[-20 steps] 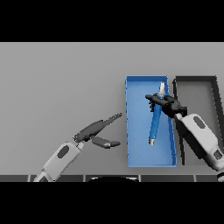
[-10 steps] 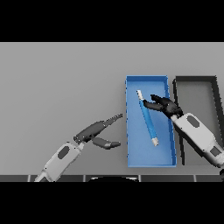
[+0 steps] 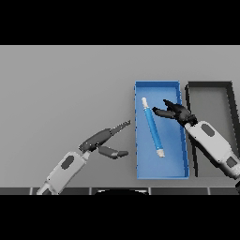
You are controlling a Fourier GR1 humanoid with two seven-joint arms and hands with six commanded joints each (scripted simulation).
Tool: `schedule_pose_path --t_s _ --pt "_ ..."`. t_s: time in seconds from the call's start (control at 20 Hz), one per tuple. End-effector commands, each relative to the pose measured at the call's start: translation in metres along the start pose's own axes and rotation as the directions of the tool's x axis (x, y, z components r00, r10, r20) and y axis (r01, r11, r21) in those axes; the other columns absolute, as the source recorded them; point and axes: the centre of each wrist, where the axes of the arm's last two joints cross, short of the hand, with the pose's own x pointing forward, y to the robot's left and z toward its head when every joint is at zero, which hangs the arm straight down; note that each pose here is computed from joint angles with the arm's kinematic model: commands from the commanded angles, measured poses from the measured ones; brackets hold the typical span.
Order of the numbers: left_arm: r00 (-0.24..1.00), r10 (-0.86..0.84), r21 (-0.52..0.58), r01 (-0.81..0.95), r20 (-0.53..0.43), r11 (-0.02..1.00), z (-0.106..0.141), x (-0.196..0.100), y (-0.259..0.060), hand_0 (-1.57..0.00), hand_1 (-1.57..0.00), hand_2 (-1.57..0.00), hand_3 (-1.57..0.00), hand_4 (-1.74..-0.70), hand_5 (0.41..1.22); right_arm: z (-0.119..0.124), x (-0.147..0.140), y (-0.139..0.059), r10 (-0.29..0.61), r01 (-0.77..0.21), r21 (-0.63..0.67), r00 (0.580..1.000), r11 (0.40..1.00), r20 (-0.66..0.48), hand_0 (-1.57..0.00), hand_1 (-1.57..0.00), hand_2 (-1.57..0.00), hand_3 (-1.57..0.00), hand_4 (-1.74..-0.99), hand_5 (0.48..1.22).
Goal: Pick up the blue pipe and place it into the blue bin.
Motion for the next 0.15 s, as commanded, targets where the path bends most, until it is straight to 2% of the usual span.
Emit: schedule_pose_path --t_s 0.0,0.1 --pt "1.000 0.004 -0.002 -0.004 -0.004 1.000 0.0013 -0.0002 0.0029 0.00 0.00 0.00 0.00 -0.92 0.467 0.0007 -0.0023 -0.0003 -0.007 0.007 0.011 1.000 1.000 -0.003 -0.01 -0.01 -0.01 -0.01 -1.129 0.674" --pt "1.000 0.009 -0.005 -0.008 0.006 1.000 0.0038 0.0034 0.0038 0.00 0.00 0.00 0.00 -0.92 0.468 0.0007 -0.0034 0.0024 -0.016 0.016 0.021 1.000 1.000 0.013 -0.01 -0.01 -0.01 -0.01 -1.129 0.677"
